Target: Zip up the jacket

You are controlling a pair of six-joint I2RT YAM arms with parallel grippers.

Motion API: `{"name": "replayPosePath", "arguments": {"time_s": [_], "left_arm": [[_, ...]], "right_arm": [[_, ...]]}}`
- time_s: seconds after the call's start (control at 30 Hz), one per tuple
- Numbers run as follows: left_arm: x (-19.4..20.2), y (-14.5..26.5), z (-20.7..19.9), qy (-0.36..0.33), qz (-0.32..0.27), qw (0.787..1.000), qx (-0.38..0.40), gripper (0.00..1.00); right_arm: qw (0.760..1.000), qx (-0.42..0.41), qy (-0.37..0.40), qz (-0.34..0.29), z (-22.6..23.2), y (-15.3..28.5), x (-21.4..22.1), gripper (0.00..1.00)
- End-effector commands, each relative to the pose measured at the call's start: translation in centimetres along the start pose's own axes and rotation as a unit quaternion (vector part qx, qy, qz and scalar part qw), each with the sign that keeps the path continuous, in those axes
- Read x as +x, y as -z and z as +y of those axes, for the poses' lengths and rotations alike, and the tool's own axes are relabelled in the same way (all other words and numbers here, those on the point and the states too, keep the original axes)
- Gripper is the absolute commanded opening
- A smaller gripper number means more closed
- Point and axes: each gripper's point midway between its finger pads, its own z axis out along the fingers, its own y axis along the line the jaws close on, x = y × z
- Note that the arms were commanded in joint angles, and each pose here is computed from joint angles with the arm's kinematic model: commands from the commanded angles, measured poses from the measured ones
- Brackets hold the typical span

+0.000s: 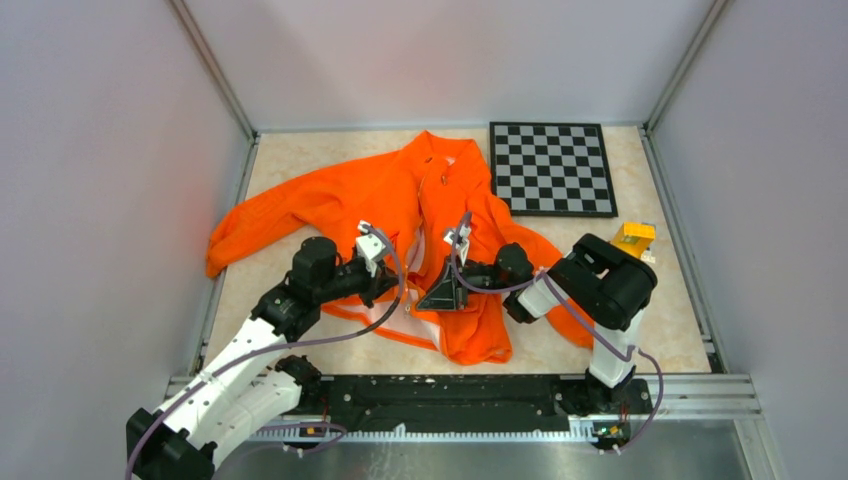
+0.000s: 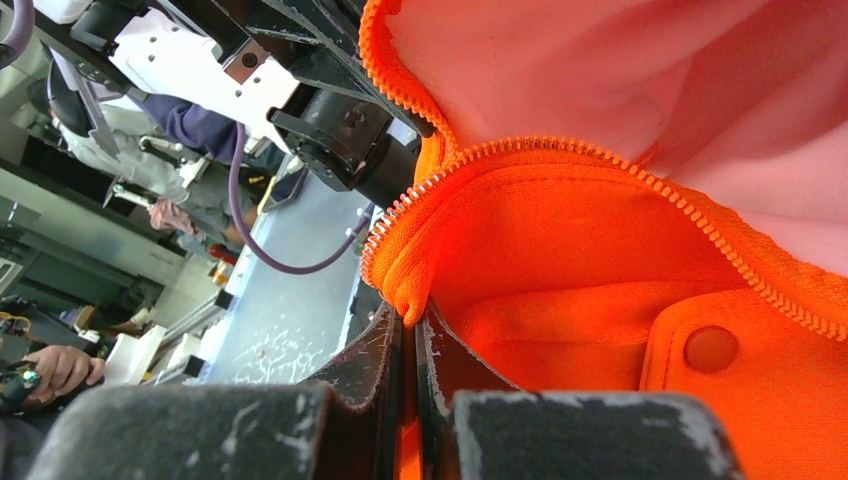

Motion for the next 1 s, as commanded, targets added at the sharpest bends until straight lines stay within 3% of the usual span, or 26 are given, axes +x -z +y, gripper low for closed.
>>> {"name": "replayPosePath", "arguments": {"time_s": [0.0, 0.97], "left_arm": [[-1.3, -0.1, -0.5, -0.017, -0.027, 0.999, 0.018, 0.0], [-1.0, -0.4, -1.5, -0.017, -0.02, 0.998, 0.053, 0.0]], "right_arm": [[0.998, -0.02, 0.058, -0.028, 1.1, -0.3, -2.3, 0.0], [0.997, -0.03, 0.056, -0.05, 1.4, -0.1, -3.5, 0.0]]}}
